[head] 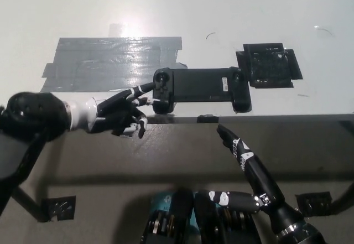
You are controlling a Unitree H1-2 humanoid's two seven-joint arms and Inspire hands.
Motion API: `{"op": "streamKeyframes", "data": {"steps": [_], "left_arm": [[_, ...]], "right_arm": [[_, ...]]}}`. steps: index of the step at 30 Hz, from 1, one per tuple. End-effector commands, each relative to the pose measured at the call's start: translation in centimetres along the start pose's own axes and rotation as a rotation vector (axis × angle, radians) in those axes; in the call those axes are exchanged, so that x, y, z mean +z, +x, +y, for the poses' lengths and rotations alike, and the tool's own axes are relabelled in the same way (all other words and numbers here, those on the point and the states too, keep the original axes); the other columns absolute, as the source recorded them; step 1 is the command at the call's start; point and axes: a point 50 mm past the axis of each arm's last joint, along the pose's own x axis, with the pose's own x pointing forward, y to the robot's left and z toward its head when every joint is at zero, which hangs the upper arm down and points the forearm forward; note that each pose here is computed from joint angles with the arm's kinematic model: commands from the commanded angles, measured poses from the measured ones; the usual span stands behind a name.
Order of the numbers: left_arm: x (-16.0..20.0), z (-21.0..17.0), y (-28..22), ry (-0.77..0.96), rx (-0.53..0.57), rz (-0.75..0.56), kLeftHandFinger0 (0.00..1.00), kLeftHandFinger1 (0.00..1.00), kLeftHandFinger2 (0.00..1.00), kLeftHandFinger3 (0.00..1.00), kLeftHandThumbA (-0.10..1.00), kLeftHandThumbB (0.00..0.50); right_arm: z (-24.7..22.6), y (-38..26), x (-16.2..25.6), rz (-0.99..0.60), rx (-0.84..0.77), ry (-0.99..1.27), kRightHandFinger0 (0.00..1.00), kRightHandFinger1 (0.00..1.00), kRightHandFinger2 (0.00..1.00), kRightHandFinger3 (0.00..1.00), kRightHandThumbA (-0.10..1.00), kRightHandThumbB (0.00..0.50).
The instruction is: A controller is being placed at the center of the desk near the left hand and the robot uses its left hand's index finger to press a button at the left area of the controller
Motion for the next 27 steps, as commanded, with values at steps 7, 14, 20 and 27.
{"op": "streamKeyframes", "data": {"steps": [7, 14, 20, 27], "left_arm": [[4.1, -6.8, -10.1, -0.014, 0.168, -0.493, 0.35, 0.17, 0.2, 1.0, 1.0, 0.351], [-5.3, -15.1, -9.3, -0.045, 0.436, -0.462, 1.0, 1.0, 1.0, 1.0, 1.0, 0.34], [-9.7, -17.7, -6.7, -0.069, 0.676, -0.45, 1.0, 1.0, 1.0, 1.0, 1.0, 0.309], [-12.2, -19.5, -4.6, -0.004, 0.773, -0.437, 1.0, 1.0, 1.0, 1.0, 1.0, 0.311]], "right_arm": [[0.0, 0.8, 1.1, -0.051, 0.013, 0.022, 1.0, 1.0, 1.0, 1.0, 0.95, 0.271], [0.4, 0.0, 0.3, -0.027, 0.012, 0.033, 1.0, 1.0, 1.0, 1.0, 0.96, 0.286], [0.4, -0.6, -0.4, -0.018, -0.003, 0.037, 1.0, 1.0, 1.0, 1.0, 0.97, 0.273], [0.4, -1.4, -0.7, -0.023, -0.024, 0.023, 1.0, 1.0, 1.0, 1.0, 1.0, 0.255]]}}
